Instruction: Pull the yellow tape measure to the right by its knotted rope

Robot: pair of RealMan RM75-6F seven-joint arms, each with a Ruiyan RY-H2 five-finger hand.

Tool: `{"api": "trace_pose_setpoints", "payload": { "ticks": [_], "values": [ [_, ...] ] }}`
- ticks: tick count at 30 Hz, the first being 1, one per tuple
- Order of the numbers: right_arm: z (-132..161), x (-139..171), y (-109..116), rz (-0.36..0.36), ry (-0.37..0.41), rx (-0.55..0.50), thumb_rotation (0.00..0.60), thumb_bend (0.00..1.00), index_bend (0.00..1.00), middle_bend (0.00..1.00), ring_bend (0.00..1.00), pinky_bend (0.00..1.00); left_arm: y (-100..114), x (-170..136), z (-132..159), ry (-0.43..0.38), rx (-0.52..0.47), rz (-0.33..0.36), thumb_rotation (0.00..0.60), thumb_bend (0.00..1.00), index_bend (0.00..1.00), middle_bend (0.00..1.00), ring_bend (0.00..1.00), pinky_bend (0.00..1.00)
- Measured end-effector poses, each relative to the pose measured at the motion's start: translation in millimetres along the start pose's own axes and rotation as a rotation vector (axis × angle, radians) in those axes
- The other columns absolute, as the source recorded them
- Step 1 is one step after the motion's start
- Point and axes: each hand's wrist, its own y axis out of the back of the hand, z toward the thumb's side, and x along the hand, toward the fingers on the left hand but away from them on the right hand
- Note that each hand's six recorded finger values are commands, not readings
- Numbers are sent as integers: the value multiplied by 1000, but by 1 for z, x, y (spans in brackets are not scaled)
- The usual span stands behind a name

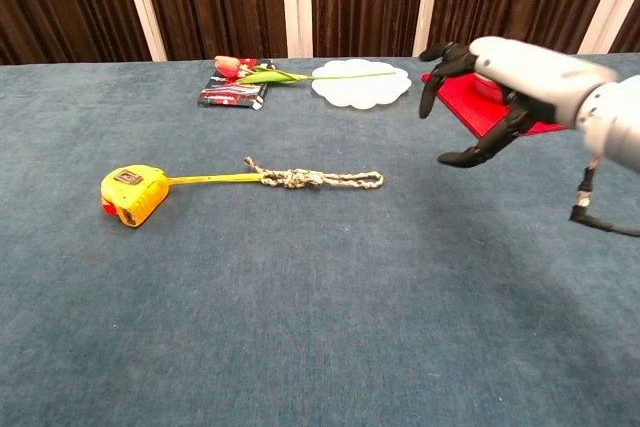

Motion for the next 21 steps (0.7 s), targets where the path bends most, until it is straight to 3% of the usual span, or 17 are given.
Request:
{"api": "trace_pose_setpoints", "payload": {
  "ticks": [8,21],
  "values": [
    [9,-28,-33,35,-40,0,600,318,458,95,0,0,-2,4,-4,15,-10,-13,600,0,0,0,0,0],
    [5,-49,-65,71,-92,-1,600,345,506,110,0,0,-3,5,-7,31,-25,-21,600,0,0,0,0,0]
  ]
}}
